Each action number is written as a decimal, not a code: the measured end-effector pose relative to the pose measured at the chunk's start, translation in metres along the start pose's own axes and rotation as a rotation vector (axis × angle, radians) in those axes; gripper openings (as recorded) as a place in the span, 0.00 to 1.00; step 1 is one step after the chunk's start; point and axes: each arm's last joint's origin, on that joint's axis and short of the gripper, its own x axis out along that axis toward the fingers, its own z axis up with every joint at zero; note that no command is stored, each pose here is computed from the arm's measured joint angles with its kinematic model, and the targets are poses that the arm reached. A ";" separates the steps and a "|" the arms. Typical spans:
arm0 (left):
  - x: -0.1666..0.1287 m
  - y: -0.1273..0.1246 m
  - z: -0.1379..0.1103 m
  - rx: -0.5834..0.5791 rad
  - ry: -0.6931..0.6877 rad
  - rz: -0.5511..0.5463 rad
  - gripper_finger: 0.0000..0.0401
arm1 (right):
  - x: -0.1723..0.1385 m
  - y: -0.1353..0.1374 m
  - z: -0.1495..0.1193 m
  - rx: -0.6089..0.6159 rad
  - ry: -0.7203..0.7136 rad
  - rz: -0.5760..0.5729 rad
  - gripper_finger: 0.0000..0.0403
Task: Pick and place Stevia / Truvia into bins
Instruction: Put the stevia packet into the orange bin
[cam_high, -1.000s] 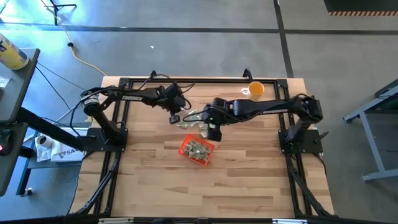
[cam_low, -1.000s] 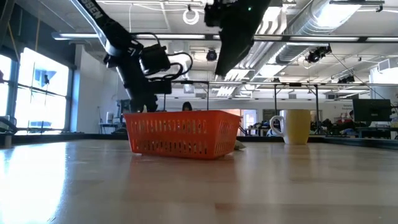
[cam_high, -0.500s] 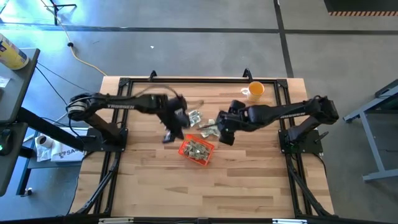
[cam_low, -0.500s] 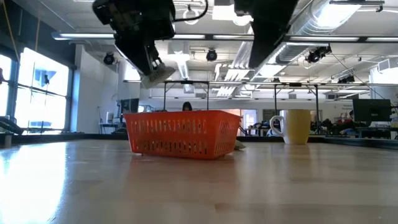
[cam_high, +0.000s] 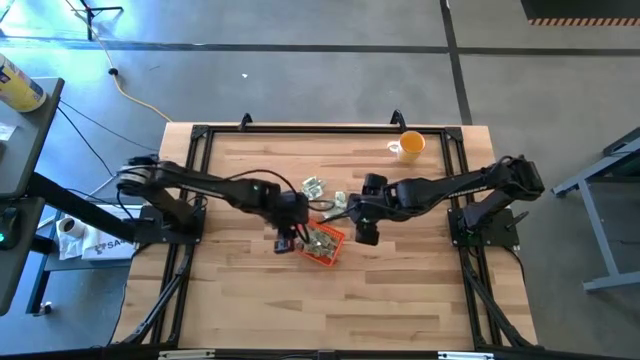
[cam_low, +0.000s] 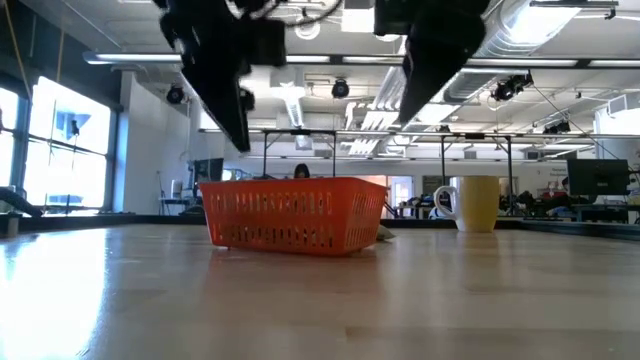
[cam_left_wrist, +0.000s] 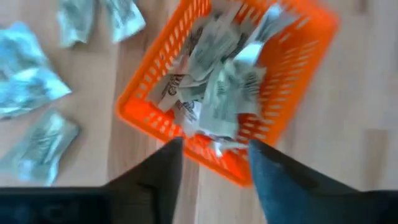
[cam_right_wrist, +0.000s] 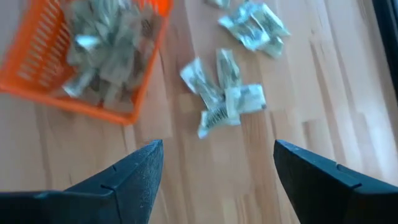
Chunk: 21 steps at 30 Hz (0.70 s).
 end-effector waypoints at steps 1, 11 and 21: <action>-0.012 -0.001 0.000 -0.006 0.005 0.004 0.57 | 0.001 -0.003 0.003 0.006 -0.014 0.015 0.73; -0.027 0.058 -0.036 -0.008 -0.006 0.147 0.65 | 0.017 -0.037 0.022 0.020 -0.121 0.083 0.73; 0.027 0.110 -0.048 0.278 -0.103 0.158 0.58 | 0.017 -0.036 0.022 0.082 -0.114 0.087 0.73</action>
